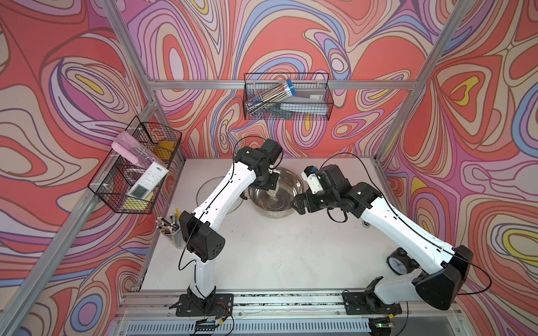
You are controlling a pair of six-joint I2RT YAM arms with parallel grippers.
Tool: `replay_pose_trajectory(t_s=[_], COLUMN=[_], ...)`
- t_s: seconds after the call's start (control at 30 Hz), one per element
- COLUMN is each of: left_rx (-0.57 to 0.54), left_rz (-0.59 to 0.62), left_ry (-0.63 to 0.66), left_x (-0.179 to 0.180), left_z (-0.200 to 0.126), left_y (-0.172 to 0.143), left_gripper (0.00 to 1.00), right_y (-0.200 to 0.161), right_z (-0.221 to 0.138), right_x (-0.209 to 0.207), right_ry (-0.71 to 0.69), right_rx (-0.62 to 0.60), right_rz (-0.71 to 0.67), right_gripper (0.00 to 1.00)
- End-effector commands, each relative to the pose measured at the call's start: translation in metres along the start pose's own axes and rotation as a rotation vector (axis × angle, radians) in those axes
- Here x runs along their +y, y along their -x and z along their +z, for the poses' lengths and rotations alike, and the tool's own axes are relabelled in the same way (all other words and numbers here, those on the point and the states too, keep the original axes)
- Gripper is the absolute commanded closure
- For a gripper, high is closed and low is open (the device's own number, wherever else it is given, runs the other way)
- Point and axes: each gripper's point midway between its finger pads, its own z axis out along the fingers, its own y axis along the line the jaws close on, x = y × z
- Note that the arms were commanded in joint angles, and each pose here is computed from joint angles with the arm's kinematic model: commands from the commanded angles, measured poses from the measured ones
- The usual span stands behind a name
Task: Stir the soup with a spoon
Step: Stir the soup in the pan with a stick.
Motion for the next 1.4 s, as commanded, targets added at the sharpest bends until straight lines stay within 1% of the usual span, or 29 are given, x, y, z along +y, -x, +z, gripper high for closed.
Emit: replay_pose_trajectory(t_s=[0.0, 0.13, 0.3, 0.4, 0.5, 0.57, 0.77, 0.9, 1.07, 1.3, 1.37], left_rx=[-0.031, -0.013, 0.030, 0.064, 0.099, 0.115, 0.141, 0.131, 0.065, -0.039, -0.068], left_rz=[-0.009, 0.008, 0.008, 0.009, 0.013, 0.015, 0.023, 0.026, 0.039, 0.051, 0.046], left_ry=[-0.140, -0.231, -0.267, -0.261, -0.234, -0.194, -0.060, 0.005, 0.088, 0.133, 0.120], left_x=[-0.027, -0.045, -0.047, -0.041, -0.032, -0.023, 0.008, 0.024, 0.035, 0.036, 0.032], left_z=[-0.004, -0.009, -0.016, -0.021, -0.026, -0.030, -0.041, -0.041, -0.040, -0.027, -0.024], left_y=[0.010, 0.004, -0.017, -0.035, -0.052, -0.062, -0.075, -0.068, -0.042, -0.005, 0.004], left_gripper=[1.00, 1.00, 1.00, 1.00, 1.00, 1.00, 1.00, 1.00, 1.00, 1.00, 1.00], right_y=[0.002, 0.002, 0.002, 0.002, 0.001, 0.002, 0.003, 0.006, 0.008, 0.006, 0.006], right_z=[-0.008, -0.009, -0.011, -0.011, -0.010, -0.008, -0.001, 0.001, 0.001, -0.001, -0.002], right_x=[0.002, 0.002, 0.003, 0.003, 0.004, 0.006, 0.012, 0.014, 0.015, 0.010, 0.009], right_ry=[-0.004, -0.002, 0.003, 0.007, 0.013, 0.023, 0.048, 0.051, 0.050, 0.026, 0.021], right_rx=[-0.017, -0.021, -0.023, -0.023, -0.022, -0.019, -0.008, -0.010, -0.010, -0.014, -0.016], right_rz=[-0.015, -0.012, -0.004, -0.002, 0.000, -0.001, -0.001, -0.007, -0.012, -0.015, -0.013], right_gripper=[0.02, 0.02, 0.02, 0.02, 0.02, 0.02, 0.02, 0.02, 0.02, 0.02, 0.02])
